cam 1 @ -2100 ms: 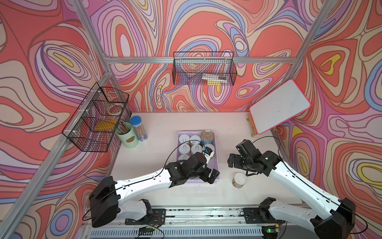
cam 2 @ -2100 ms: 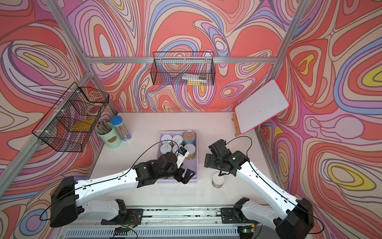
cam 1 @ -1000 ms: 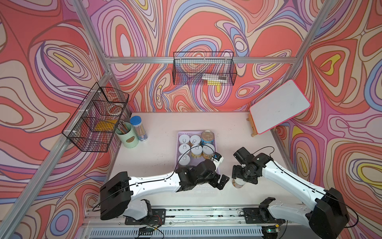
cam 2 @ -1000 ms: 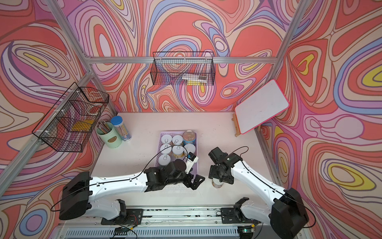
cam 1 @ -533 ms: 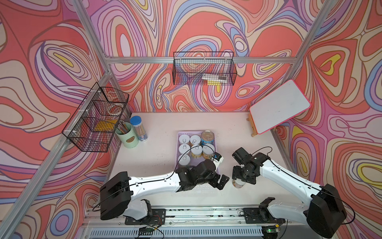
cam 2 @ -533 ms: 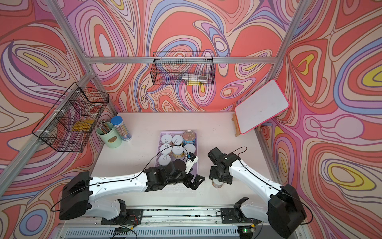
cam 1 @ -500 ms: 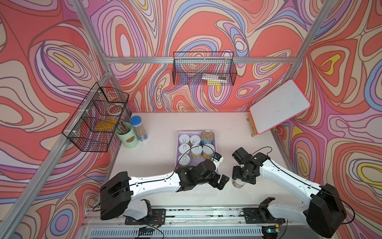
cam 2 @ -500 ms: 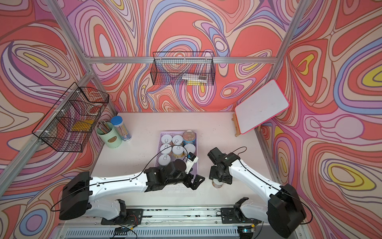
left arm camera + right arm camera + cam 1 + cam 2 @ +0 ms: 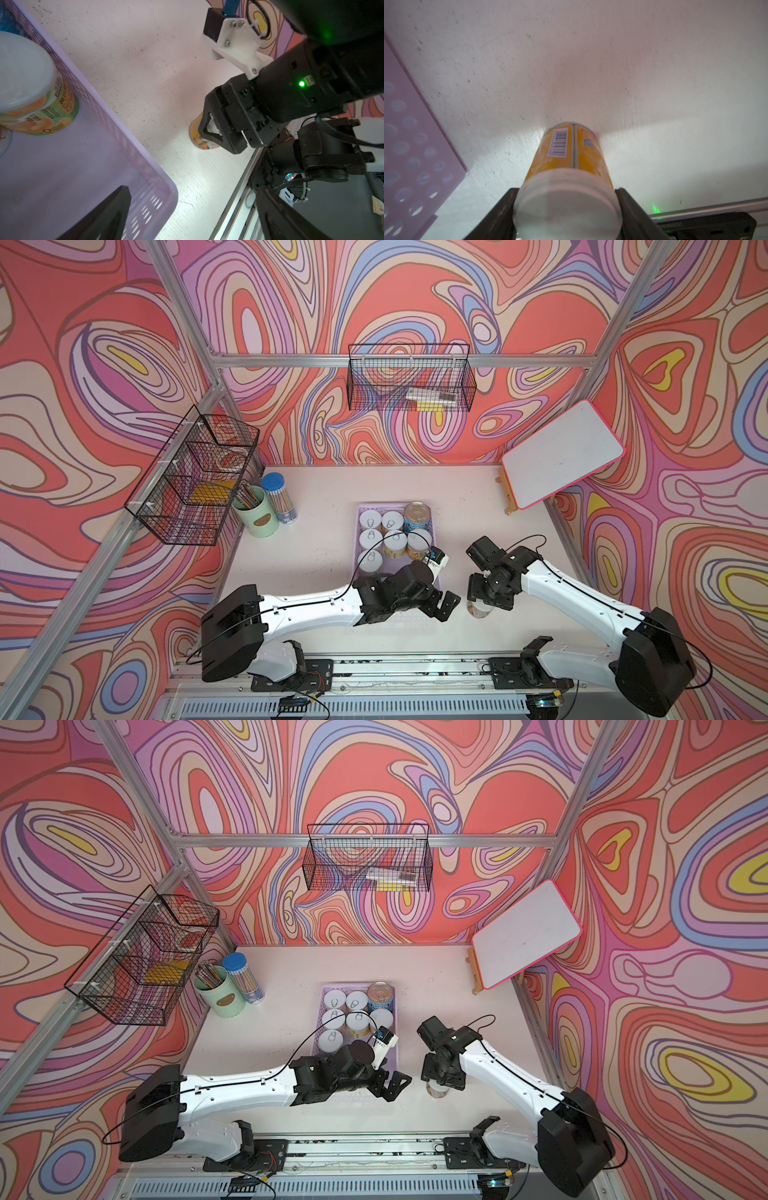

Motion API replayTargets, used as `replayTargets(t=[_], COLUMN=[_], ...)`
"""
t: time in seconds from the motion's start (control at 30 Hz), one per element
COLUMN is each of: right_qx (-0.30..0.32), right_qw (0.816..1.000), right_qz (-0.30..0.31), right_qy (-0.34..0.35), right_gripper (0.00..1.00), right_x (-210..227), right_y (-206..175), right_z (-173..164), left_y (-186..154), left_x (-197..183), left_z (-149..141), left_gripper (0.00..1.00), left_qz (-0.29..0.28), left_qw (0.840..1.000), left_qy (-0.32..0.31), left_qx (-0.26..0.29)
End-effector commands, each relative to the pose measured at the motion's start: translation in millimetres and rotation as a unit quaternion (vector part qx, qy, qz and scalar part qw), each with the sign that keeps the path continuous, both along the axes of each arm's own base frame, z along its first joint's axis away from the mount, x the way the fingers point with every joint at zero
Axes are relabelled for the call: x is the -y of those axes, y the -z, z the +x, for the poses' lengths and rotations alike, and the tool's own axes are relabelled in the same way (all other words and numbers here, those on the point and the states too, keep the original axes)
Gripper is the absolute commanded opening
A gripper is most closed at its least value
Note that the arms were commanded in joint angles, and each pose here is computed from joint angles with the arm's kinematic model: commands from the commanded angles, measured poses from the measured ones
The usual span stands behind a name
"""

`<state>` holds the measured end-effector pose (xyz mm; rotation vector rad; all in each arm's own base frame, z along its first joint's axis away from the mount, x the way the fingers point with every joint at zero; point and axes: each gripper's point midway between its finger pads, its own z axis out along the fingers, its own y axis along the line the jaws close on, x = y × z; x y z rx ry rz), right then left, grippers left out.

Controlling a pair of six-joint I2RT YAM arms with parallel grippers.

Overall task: Put the canned food in the basket
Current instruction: Pick up the canned food from the center of the board.

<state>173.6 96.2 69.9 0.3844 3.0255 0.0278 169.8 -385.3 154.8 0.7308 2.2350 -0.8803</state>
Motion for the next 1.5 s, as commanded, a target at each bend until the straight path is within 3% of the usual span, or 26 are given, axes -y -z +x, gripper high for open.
replayTargets(t=[0.0, 0.3, 0.6, 0.8, 1.13, 1.47], right_qx=[0.028, 0.067, 0.085, 0.103, 0.143, 0.141], right_qw=[1.0, 0.998, 0.996, 0.993, 0.984, 0.978], right_qz=[-0.011, -0.014, -0.006, 0.012, 0.02, 0.062], right_qy=[0.0, -0.013, -0.032, -0.052, -0.104, -0.138], right_gripper=[0.6, 0.55, 0.5, 0.48, 0.46, 0.45], right_x=[5.9, 8.1, 0.8, -18.4, -86.0, -158.3], right_y=[-23.7, -73.2, -87.0, -100.9, -122.0, -114.7], right_z=[7.5, 17.9, 29.0, 49.5, 79.6, 91.0], left_y=[-6.7, -28.9, -26.7, -28.5, -26.0, -18.6], left_x=[3.0, 5.3, -0.6, -32.7, -100.5, -161.3], left_z=[2.3, 10.4, 17.7, 32.5, 51.1, 60.6], left_gripper=[0.99, 0.99, 0.99, 0.99, 0.99, 0.99], left_qz=[-0.004, -0.032, -0.034, -0.04, -0.041, -0.041], left_qw=[1.0, 0.999, 0.999, 0.997, 0.99, 0.98], left_qy=[-0.008, -0.011, -0.021, -0.061, -0.132, -0.194], left_qx=[0.004, 0.007, -0.002, 0.002, 0.005, 0.0])
